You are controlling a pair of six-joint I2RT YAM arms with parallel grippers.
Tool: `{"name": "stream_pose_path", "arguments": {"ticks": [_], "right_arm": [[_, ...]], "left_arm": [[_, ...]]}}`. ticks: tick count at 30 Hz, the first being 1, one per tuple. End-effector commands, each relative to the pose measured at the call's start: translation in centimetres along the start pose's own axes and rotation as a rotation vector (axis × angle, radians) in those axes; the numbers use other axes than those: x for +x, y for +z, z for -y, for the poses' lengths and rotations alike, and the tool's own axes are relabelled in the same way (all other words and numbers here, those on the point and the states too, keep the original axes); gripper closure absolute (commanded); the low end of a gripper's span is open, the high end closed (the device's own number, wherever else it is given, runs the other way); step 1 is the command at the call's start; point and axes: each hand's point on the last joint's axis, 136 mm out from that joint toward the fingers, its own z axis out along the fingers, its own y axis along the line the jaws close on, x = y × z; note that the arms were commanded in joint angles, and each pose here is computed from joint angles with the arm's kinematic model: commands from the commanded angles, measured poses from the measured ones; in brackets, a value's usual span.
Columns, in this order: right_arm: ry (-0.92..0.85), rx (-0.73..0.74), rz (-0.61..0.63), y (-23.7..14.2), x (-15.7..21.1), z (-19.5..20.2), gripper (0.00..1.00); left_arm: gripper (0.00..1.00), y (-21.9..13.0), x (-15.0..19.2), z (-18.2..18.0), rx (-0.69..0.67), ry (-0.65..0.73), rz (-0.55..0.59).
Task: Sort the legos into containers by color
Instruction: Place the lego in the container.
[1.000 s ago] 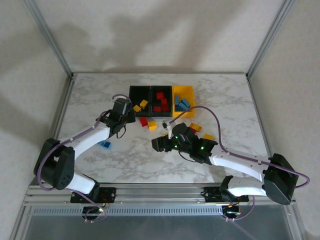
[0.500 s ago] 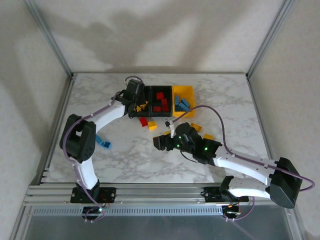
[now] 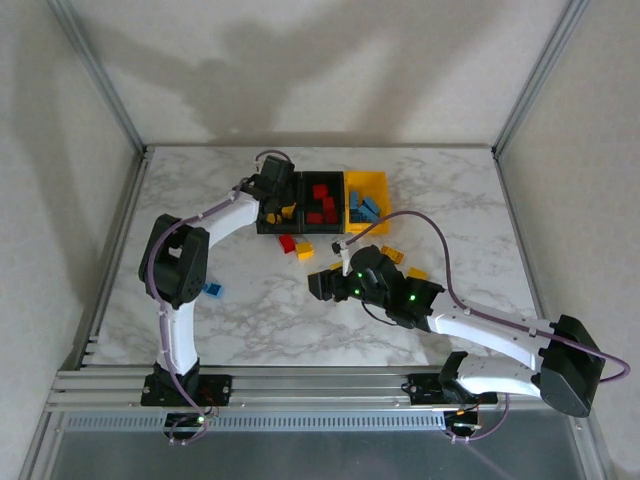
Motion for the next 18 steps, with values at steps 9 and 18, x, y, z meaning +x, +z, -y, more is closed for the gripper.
{"name": "stream_pose_path", "arguments": {"ticks": [9,18], "right_arm": [[0.01,0.034,0.022,-0.6,-0.4,0.7,0.32],[0.061,0.096,0.048,-2.2,-0.7,2.6,0.31]], "left_arm": [[0.47,-5.9,-1.7,0.9,0.085,-0.052,0.04],[0.42,-10.9,2.7,0.2,0.105,-0.111,-0.014]]}}
